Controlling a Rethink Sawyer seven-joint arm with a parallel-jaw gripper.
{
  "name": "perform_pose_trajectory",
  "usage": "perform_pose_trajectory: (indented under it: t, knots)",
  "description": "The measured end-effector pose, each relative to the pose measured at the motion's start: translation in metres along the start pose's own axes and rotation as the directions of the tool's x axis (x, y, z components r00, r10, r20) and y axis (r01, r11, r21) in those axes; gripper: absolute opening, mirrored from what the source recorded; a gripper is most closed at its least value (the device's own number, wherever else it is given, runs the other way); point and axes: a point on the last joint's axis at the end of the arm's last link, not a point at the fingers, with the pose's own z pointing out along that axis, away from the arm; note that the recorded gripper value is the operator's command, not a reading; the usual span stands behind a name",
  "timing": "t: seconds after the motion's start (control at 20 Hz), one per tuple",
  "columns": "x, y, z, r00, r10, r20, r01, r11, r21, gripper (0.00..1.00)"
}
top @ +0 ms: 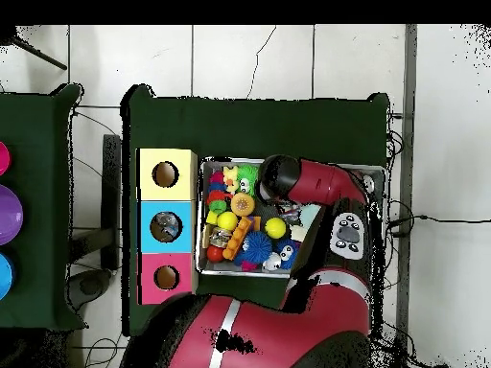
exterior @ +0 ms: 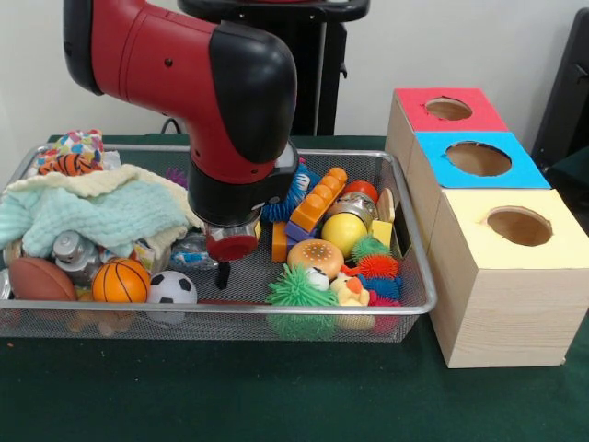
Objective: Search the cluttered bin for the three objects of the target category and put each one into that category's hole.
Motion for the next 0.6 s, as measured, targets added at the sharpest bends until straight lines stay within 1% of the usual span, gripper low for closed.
perform_pose_trajectory:
  t: [0.25,0.6]
  knots:
    - [0.0,-0.004,0.01,0.9999,0.003,-0.01,-0.003,0.9999,0.015,1.0]
    - [-0.012,-0.014,0.021,0.9994,0.026,-0.024,-0.025,0.9993,0.029,1.0]
